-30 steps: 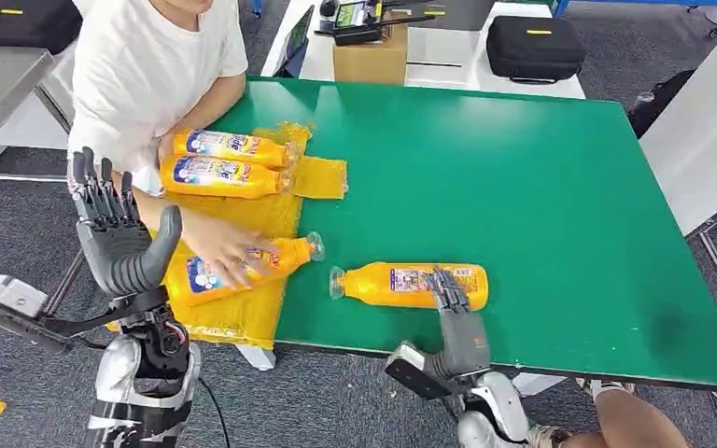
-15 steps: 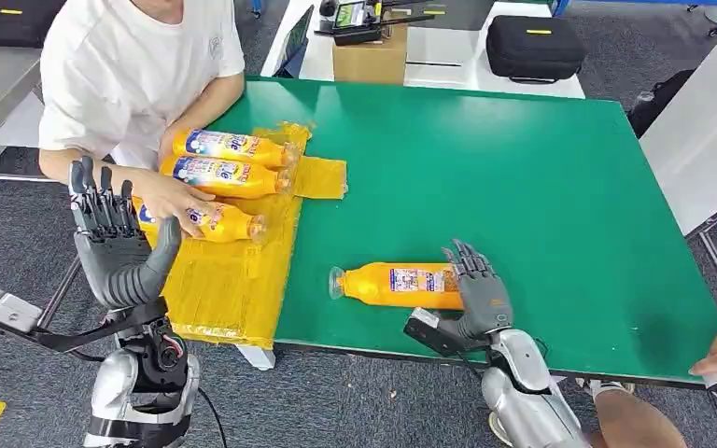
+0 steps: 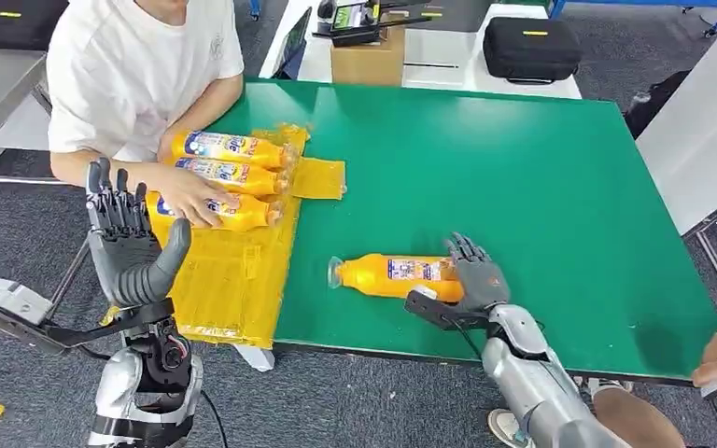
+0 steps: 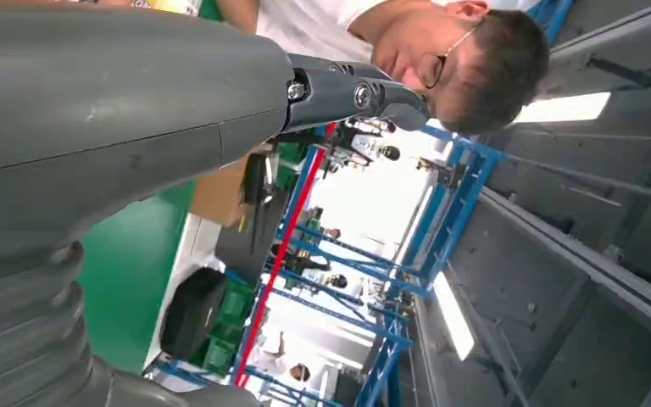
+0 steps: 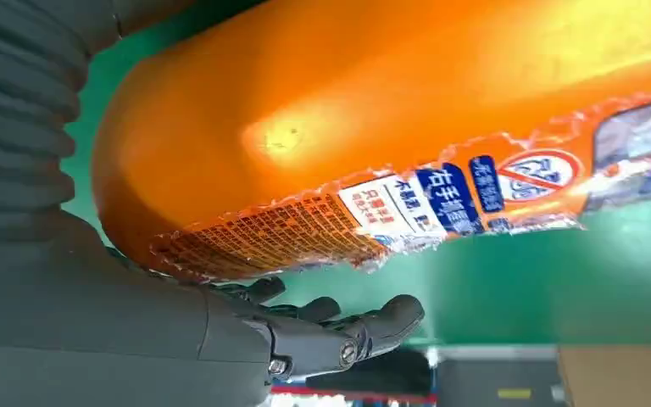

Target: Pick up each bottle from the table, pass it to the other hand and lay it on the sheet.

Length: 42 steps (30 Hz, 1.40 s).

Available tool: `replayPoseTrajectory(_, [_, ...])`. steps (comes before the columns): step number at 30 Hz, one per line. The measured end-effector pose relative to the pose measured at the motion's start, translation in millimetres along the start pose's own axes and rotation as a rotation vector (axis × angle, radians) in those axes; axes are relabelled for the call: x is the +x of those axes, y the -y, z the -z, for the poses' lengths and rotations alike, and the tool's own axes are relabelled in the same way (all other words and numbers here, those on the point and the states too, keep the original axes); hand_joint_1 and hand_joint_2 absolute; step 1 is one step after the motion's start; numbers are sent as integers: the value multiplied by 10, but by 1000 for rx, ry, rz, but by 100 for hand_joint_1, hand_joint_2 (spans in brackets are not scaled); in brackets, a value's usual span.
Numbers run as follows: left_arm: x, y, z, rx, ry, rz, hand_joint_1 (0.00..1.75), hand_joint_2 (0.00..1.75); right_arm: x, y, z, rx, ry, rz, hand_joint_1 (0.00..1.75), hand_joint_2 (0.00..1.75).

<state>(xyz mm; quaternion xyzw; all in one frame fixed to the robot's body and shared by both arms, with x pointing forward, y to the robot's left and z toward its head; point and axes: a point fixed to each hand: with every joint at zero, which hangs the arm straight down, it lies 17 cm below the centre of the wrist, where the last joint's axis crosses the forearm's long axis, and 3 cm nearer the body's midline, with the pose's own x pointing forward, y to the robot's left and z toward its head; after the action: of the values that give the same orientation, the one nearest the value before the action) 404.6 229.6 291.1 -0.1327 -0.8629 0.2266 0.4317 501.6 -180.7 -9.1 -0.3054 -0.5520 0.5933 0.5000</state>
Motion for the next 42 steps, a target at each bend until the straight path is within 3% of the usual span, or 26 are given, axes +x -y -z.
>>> replayPoseTrajectory(5, [-24,6,-9,-6,-8,-5,0,175,-7,-19,18,23,11,1,134,175])
replayPoseTrajectory(7, [-37,4,-13,-7,-11,-5,0,175,-17,-14,23,25,10,0,162,175])
replayPoseTrajectory(9, [-44,2,-15,-7,-13,-5,0,175,-22,-8,29,26,10,-1,175,175])
replayPoseTrajectory(18, [-100,39,15,-18,-21,-8,0,175,25,-82,36,122,50,148,175,175])
replayPoseTrajectory(24, [-139,42,9,-25,-28,-8,0,175,56,-61,43,108,47,235,175,175])
replayPoseTrajectory(26, [-151,57,-16,-36,-33,-5,0,175,149,-59,18,71,72,308,175,175])
replayPoseTrajectory(30, [-351,146,-227,-119,-99,150,0,175,557,-93,-178,-54,142,615,175,175])
replayPoseTrajectory(34, [-809,149,-644,-153,-274,211,0,175,987,404,-489,-316,237,922,175,175])
replayPoseTrajectory(37, [-963,167,-861,-158,-331,200,0,175,1085,909,-702,-498,291,980,175,175])
replayPoseTrajectory(42, [-1067,194,-999,-162,-381,180,0,175,1082,1324,-973,-660,335,1011,175,175])
